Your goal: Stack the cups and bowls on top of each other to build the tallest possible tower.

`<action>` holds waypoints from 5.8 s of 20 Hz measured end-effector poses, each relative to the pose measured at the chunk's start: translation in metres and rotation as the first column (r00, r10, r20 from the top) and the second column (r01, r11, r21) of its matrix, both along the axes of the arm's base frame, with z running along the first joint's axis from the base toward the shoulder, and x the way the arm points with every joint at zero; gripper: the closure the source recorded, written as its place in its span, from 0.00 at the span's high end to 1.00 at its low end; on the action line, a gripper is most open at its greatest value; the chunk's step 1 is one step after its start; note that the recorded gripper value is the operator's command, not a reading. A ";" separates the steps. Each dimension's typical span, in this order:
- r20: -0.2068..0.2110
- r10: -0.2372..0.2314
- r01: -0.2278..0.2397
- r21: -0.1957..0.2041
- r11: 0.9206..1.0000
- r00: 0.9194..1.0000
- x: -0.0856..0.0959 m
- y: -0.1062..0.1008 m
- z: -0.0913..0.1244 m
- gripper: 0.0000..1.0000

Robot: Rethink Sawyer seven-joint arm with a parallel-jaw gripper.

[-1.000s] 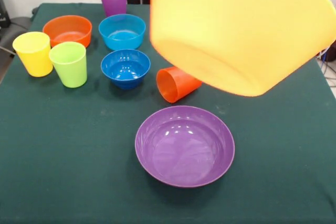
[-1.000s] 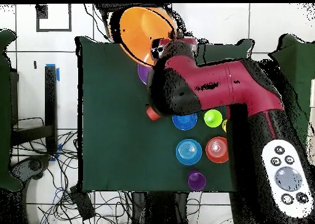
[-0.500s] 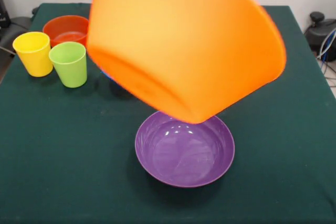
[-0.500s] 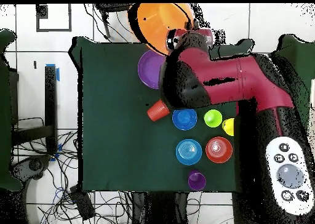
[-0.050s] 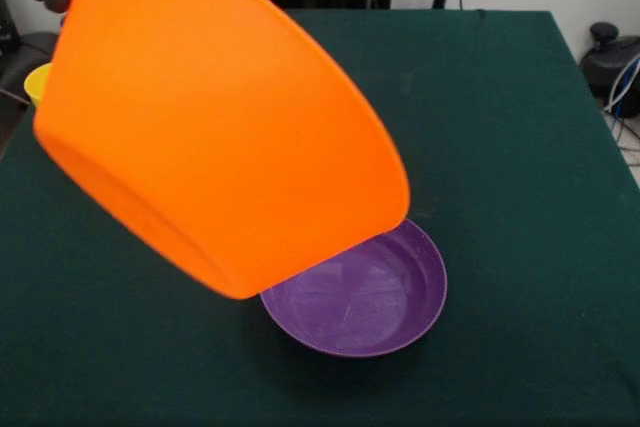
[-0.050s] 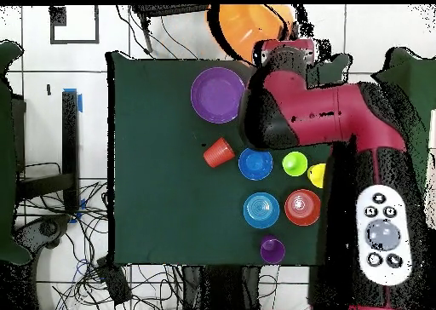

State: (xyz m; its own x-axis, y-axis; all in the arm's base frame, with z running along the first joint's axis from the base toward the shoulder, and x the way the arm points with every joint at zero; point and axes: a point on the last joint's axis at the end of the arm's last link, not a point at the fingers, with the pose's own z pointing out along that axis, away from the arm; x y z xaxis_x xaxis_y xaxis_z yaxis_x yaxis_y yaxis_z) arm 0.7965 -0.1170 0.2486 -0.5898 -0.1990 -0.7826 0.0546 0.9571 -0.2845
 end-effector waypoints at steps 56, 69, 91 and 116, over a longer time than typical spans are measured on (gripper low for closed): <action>0.597 -0.267 0.441 -0.163 0.883 0.756 -0.123 -0.007 -0.216 0.00; 0.604 -0.244 0.457 -0.226 0.860 0.759 -0.154 0.011 -0.240 0.00; 0.572 -0.236 0.465 -0.293 0.836 0.785 -0.187 0.008 -0.247 0.00; 0.654 -0.302 0.571 -0.244 0.784 0.694 -0.198 0.016 -0.258 0.00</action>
